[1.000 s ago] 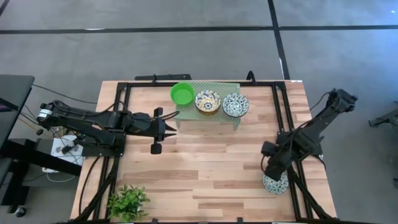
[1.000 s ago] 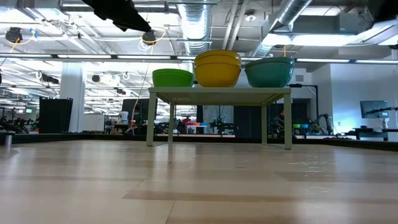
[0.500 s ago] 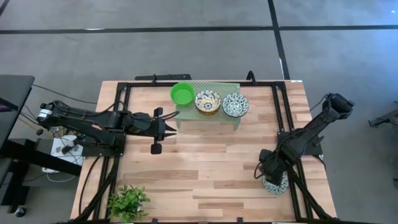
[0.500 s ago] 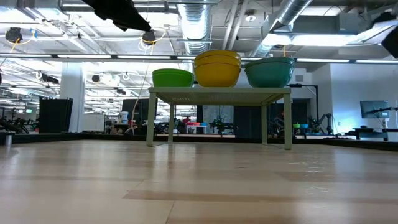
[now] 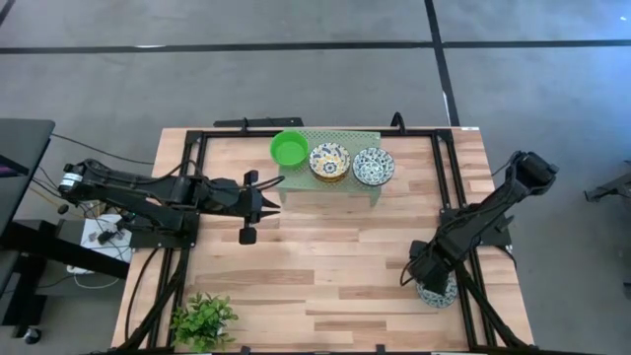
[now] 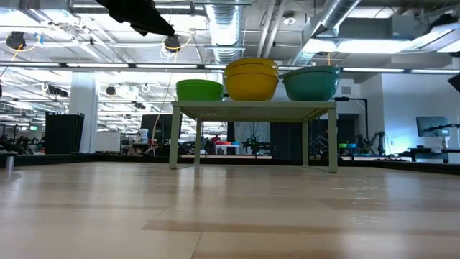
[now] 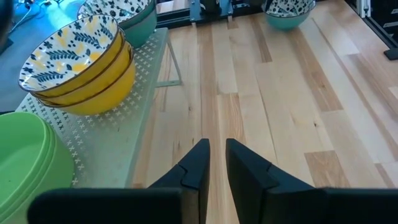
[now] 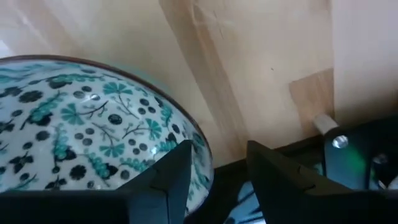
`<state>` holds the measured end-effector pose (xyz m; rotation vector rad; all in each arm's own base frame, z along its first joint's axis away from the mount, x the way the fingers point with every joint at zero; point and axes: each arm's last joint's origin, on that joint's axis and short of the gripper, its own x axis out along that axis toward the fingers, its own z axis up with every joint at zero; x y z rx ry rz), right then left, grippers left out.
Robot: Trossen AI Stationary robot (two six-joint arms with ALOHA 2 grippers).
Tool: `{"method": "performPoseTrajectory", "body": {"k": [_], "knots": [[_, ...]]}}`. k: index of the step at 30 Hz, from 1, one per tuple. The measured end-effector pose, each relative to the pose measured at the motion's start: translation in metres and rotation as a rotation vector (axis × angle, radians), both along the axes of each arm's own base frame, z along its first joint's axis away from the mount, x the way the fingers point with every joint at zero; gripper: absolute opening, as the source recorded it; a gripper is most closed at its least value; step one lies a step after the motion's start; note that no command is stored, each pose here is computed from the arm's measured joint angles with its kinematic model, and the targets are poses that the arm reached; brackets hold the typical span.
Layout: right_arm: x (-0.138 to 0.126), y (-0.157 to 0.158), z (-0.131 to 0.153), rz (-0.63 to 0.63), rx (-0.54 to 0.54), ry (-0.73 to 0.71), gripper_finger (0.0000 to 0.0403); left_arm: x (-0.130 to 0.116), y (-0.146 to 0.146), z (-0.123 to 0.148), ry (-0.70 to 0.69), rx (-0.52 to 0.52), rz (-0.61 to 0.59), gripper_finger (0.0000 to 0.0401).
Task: Pick & Place Mini bowls
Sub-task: Stack the blue bowl on the blue bowl on the shelf
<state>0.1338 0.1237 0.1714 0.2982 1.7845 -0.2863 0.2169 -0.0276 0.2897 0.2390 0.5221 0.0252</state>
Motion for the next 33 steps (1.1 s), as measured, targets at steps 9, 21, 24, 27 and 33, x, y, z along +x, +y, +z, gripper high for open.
{"method": "performPoseTrajectory", "body": {"k": [9,21,24,27,33], "knots": [[-0.001,-0.002,-0.010,-0.009,0.017,-0.020,0.0105,0.000,0.000,0.000,-0.001,0.000,0.000,0.0053],[0.010,0.009,-0.001,-0.014,0.134,-0.103,0.0016,0.000,0.000,0.000,-0.004,0.000,0.000,0.0053],[0.016,0.009,0.010,-0.057,0.130,-0.150,0.0021,0.000,0.000,0.001,-0.006,0.000,0.000,0.0053],[0.027,0.009,0.027,-0.098,0.154,-0.232,0.0010,0.000,0.000,0.001,-0.007,0.008,-0.005,0.0053],[0.050,-0.006,0.063,-0.185,0.044,-0.500,0.0018,0.001,0.000,0.001,-0.015,0.011,-0.007,0.0053]]}}
